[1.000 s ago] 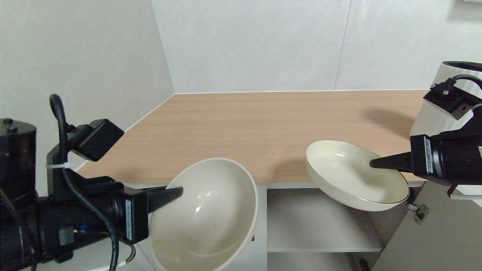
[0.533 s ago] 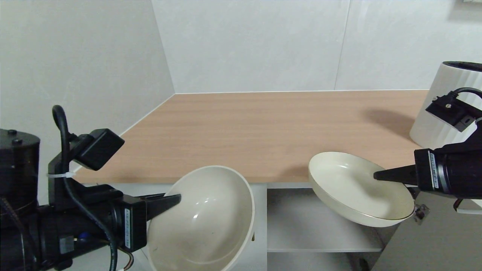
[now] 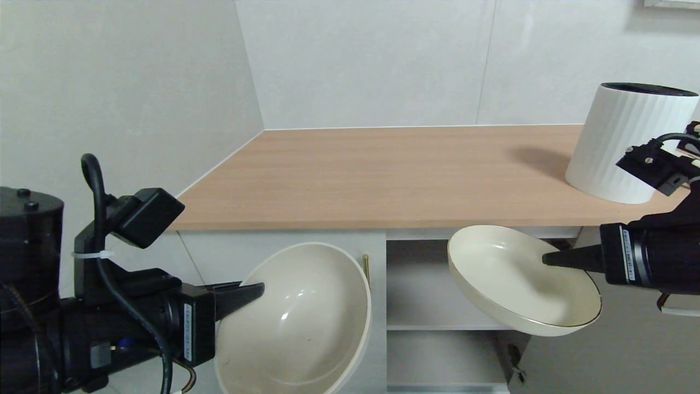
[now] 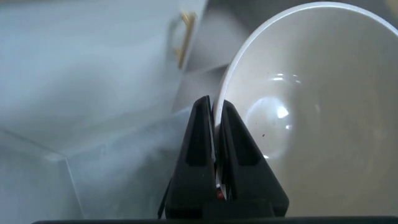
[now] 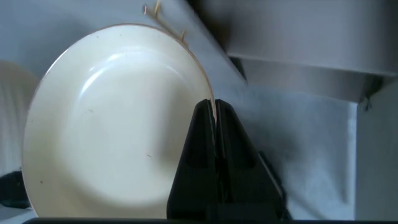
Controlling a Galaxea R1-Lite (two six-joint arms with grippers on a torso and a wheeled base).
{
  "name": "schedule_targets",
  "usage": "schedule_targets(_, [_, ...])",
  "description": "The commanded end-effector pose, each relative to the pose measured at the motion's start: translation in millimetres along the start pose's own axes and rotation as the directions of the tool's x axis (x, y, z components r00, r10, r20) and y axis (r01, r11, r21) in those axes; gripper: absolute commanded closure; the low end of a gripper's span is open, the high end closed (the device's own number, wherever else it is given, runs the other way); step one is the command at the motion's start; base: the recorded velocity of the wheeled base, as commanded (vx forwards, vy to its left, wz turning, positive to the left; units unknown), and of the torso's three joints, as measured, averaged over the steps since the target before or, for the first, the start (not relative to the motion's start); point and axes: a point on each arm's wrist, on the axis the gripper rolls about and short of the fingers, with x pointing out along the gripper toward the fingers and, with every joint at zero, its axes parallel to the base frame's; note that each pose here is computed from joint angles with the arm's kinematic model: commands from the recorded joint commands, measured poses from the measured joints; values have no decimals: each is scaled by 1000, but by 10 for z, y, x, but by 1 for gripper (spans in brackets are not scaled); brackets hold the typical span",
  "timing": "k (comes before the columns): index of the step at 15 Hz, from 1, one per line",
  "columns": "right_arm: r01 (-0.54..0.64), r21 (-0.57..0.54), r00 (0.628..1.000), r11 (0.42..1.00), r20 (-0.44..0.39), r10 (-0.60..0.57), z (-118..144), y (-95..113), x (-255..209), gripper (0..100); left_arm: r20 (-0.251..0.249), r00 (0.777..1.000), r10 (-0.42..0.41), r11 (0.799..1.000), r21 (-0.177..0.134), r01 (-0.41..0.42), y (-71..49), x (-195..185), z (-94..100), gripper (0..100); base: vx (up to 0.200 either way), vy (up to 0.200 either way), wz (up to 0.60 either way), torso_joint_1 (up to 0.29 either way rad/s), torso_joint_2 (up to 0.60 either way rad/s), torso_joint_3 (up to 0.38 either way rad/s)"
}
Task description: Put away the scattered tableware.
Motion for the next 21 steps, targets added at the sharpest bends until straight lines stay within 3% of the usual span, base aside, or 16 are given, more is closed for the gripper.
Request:
schedule_targets(1, [9,-19,1000,1000,-7,-9,-66,-38,35,100,-2,1000,0,1000,-1,0,0,8,-2,100,0,0,0,0,0,0])
schedule_targets(5, [12,-42,999,999,48,-9,-103,-69,106,100,-4,1000,1,1000,-1,-1,0,12,-3,100,0,0,0,0,0,0])
schedule_targets(14, [24,-60,999,998,30,-23,-143,-94,148,100,-10,1000,2,1000,-1,-2,2,29,-6,100,0,0,0,0,0,0])
schedule_targets(21, [27,-61,999,998,25,-25,-145,-97,166,100,-11,1000,3,1000,-1,-3,2,33,-7,100,0,0,0,-120,361,235])
